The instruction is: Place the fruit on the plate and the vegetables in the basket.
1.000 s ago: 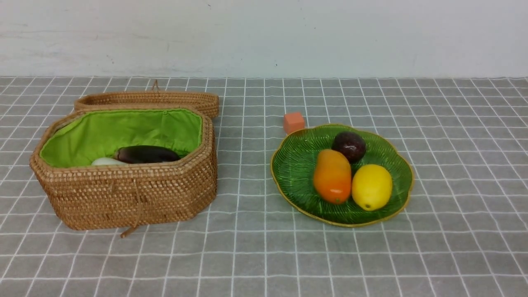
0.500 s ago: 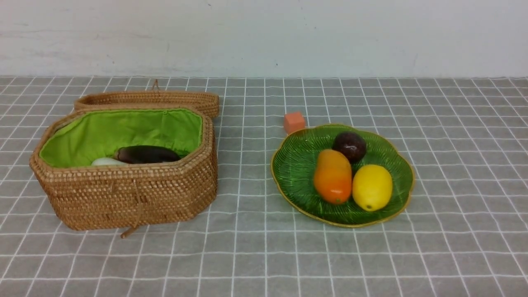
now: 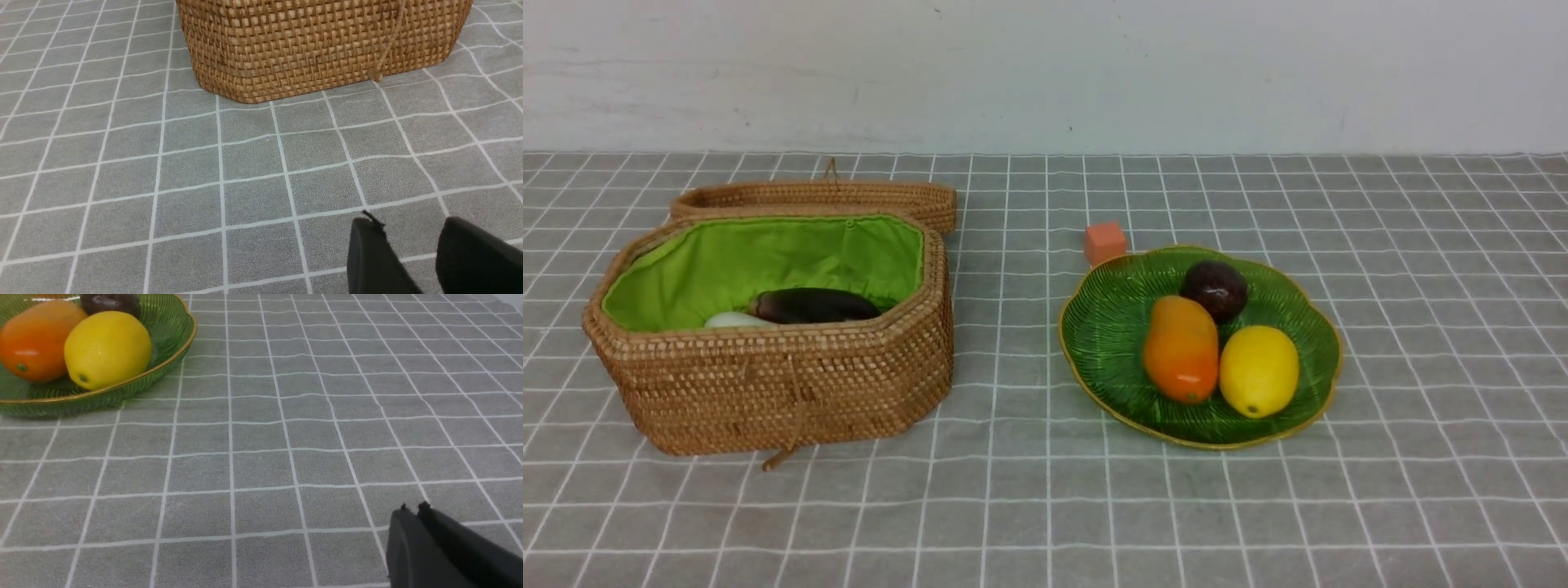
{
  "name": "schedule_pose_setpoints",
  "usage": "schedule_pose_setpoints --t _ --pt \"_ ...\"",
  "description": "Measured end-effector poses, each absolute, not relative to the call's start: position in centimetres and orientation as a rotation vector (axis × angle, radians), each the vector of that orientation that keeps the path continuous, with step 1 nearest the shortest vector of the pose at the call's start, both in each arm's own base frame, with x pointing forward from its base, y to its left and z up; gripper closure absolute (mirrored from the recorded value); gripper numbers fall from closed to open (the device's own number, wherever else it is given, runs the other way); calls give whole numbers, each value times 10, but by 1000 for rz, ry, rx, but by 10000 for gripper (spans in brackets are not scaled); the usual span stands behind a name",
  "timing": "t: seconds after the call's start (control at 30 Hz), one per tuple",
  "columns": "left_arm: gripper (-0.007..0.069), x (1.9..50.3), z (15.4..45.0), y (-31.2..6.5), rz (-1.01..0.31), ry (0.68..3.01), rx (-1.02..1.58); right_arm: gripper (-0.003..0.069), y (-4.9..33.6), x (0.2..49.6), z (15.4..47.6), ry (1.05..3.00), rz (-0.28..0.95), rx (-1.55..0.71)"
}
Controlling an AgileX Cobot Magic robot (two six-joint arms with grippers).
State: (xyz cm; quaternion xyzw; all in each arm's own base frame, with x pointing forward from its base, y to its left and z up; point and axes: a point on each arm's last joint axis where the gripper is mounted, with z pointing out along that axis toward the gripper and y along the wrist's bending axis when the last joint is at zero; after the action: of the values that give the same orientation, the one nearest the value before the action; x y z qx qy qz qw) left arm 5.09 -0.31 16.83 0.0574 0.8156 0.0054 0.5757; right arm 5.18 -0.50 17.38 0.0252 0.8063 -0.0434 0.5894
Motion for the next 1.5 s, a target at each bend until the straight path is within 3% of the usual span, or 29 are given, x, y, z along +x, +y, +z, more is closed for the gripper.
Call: schedule_pose_setpoints --t 1.5 --pt "387 51 168 -3 13 1910 134 599 -5 52 174 1877 -98 60"
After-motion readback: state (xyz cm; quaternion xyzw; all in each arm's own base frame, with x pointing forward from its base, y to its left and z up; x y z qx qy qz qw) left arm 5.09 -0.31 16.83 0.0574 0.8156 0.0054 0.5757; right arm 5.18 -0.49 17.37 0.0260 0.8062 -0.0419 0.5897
